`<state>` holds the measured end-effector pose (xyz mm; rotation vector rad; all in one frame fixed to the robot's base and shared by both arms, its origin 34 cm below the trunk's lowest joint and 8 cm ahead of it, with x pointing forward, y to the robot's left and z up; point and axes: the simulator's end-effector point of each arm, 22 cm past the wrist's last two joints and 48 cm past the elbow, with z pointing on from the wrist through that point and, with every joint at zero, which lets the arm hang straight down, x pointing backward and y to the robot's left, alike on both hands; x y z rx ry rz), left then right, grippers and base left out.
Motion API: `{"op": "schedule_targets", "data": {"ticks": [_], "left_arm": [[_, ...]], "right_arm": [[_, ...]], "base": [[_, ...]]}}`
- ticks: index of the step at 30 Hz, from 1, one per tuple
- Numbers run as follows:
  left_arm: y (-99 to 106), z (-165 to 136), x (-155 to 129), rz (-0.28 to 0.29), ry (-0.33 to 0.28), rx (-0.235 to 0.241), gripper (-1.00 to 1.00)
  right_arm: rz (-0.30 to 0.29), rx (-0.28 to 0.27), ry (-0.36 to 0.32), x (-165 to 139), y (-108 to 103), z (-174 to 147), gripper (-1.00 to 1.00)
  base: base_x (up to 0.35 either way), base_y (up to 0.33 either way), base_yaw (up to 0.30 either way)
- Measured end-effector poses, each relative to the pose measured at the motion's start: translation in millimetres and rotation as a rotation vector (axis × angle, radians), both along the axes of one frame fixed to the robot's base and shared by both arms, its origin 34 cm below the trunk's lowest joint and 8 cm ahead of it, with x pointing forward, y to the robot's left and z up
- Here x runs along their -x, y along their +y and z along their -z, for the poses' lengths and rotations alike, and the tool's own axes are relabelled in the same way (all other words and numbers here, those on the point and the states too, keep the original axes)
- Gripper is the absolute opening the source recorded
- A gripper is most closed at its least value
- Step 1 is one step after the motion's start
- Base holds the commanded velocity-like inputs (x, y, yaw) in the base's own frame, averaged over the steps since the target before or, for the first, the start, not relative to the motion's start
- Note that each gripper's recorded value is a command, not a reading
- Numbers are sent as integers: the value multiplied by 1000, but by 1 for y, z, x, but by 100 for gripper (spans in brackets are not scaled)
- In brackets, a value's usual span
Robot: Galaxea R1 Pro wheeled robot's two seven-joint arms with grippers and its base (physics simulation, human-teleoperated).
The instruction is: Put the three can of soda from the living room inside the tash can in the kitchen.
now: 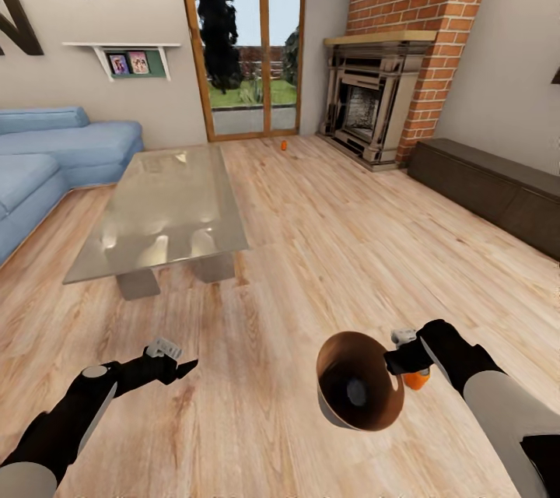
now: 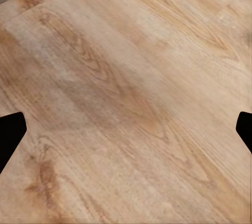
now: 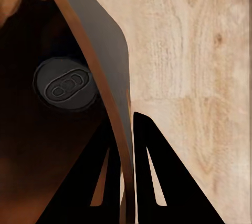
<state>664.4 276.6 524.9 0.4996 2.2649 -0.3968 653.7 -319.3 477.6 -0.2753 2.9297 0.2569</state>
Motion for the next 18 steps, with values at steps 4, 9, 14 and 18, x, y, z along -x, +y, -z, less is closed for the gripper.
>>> {"op": "schedule_targets", "data": {"ticks": [4, 9, 14, 18], "left_arm": [[1, 3, 2, -2, 7, 0, 100], [1, 4, 3, -2, 10, -1, 100], [1, 4, 3, -2, 11, -1, 100], [1, 4, 3, -2, 12, -1, 100]], "right_arm": [[1, 2, 0, 0, -1, 0, -100], [1, 2, 0, 0, -1, 0, -100], [-2, 6, 0, 0, -2, 0, -100], [-1, 3, 1, 0, -1, 0, -100]], "base": [[-174, -192, 0], [-247, -188, 0], [-261, -186, 0], [-263, -185, 0]]}}
